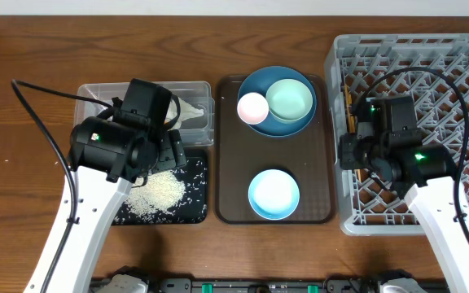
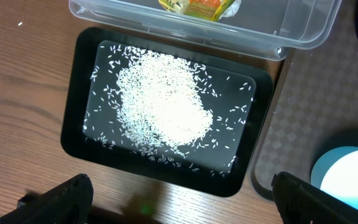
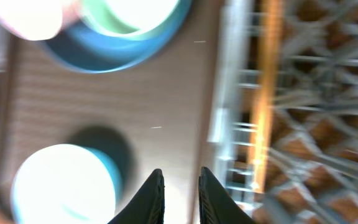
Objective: Sort waste into correct bins and load items into the dishwasher rack
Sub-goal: 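Reach the right gripper to the light-blue bowl on the brown tray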
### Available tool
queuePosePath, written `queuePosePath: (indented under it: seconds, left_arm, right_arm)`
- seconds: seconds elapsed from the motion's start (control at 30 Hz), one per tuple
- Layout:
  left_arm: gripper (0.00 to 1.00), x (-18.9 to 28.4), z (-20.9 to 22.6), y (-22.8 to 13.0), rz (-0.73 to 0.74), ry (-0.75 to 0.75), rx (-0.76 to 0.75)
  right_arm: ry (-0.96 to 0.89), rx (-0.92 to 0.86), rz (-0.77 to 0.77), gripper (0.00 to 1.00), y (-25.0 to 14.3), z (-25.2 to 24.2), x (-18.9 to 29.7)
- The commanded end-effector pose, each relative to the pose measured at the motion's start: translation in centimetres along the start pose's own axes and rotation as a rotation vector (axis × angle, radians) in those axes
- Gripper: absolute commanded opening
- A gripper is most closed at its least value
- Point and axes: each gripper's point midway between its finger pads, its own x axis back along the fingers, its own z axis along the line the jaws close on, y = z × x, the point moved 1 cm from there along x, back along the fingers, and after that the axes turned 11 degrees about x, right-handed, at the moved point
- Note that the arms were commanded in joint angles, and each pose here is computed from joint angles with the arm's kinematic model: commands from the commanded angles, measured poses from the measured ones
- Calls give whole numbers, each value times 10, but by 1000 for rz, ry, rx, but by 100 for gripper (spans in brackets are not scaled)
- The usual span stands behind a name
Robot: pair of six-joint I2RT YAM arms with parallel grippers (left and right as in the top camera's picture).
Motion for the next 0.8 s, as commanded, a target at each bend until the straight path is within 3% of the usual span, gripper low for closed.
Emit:
queuePosePath:
  seconds: [0.0,0.43,0.57,0.77]
  left_arm:
    - [95,-2,4,1,-4,20,-2]
    - [95,-2,4,2,-5,20,-2]
    - [95,-2,4,1,-4,20,-2]
    - [95,-2,4,1,-5,20,-3]
  right_arm:
    - [258,1,-33,20,9,43,10]
    - [448,161,1,58,-4,118,16]
    - [493,244,-3,64,-8,147,17]
    - [408,260,33,67,-16,162,1]
